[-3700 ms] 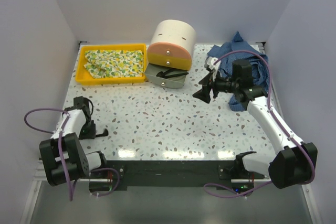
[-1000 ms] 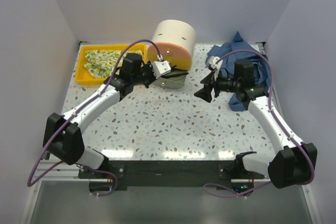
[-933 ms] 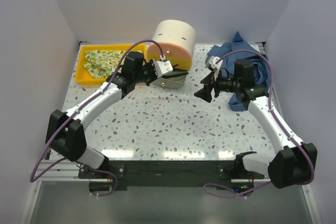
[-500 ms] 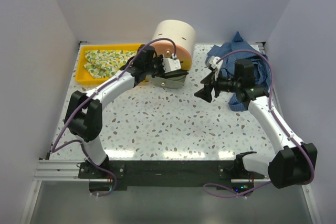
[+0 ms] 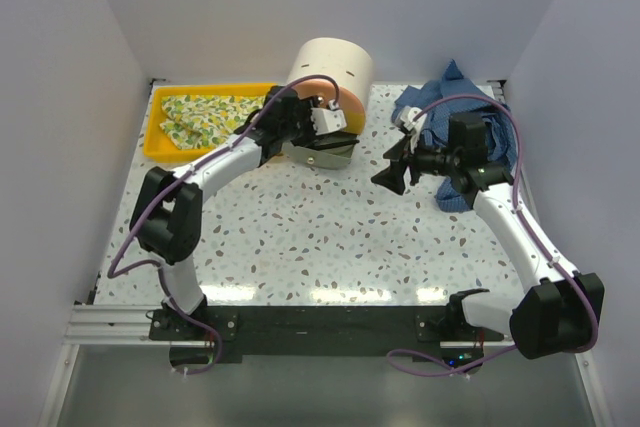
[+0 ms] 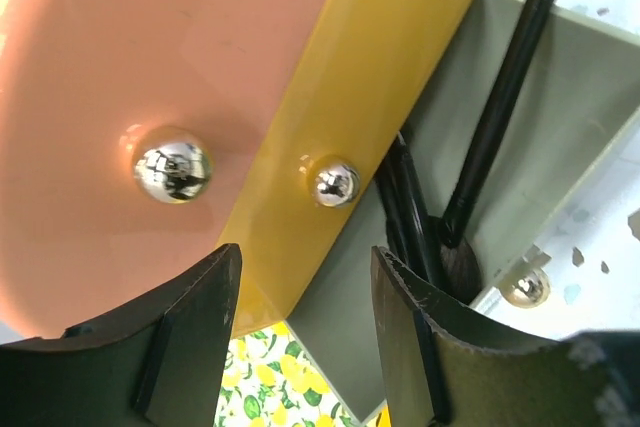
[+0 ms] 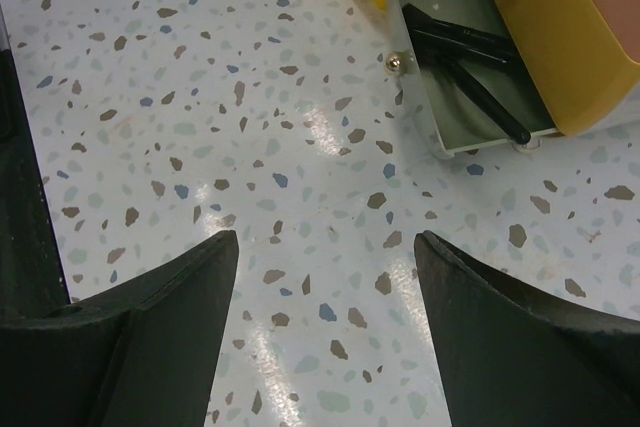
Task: Organize the makeup
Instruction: Place the makeup brush in the storage box.
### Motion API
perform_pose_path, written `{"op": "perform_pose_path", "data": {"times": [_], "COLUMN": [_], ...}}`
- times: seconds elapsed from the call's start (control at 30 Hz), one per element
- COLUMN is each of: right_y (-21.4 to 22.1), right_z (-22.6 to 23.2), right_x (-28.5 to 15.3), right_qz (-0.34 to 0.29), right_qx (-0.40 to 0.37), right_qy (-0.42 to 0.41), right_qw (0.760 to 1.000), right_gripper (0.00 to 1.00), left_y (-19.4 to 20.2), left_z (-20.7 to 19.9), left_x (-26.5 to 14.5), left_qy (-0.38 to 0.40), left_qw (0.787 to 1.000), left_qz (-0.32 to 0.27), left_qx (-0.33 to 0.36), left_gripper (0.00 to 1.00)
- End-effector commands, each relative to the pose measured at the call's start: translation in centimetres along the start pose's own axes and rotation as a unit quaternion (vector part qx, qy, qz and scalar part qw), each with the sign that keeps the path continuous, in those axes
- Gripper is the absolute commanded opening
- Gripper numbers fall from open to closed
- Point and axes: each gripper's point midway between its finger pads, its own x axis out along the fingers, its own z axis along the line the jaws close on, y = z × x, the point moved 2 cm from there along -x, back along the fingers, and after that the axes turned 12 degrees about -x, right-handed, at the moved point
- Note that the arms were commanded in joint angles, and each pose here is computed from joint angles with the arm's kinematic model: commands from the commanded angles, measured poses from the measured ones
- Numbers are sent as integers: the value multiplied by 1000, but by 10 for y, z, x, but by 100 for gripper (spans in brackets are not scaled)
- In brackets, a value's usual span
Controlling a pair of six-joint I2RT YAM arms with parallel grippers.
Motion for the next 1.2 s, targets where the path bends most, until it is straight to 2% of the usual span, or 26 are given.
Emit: {"op": "perform_pose_path", "data": {"times": [0.0,0.17,0.3,0.47,0.57,0.67,0.73,0.77,0.8,0.93,0.97,1.17], "right_y": [-7,-1,3,7,9,11,6,5,0,-5,-20,-32], "right_z": [1,1,1,-4,-8,-13,-12,-14,-21,-33,-41,-64], "right_x": [-3,-1,0,6,13,20,28,31,31,55,57,81], "right_qz": [-14,-7,2,40,76,133,158,172,189,246,243,288], "right_qx": [-16,-25,-25,-39,-59,-97,-128,-138,-153,-197,-209,-252], "right_qy": [-3,-9,-18,-19,-15,-7,-16,-13,3,8,19,40], "right_qw": [1000,1000,1000,998,995,986,979,975,970,949,947,923], "right_gripper": [75,75,73,71,70,70,70,70,70,68,68,66], "left_y": [-39,-74,-81,-58,-34,-5,16,22,32,49,50,51], "left_z": [21,37,36,33,24,9,1,1,-6,-17,-19,-18], "left_x": [-19,-72,-116,-180,-213,-240,-259,-267,-270,-292,-295,-302], "left_qy": [-48,-89,-109,-152,-172,-205,-243,-259,-265,-301,-303,-316], "left_qw": [996,983,962,922,909,899,892,888,889,874,871,862], "left_qz": [-70,-137,-175,-196,-189,-173,-158,-158,-142,-155,-160,-172], "left_qx": [-25,-81,-178,-297,-329,-345,-347,-346,-346,-349,-353,-357], "left_gripper": [59,59,61,68,73,78,97,100,100,100,100,100]}}
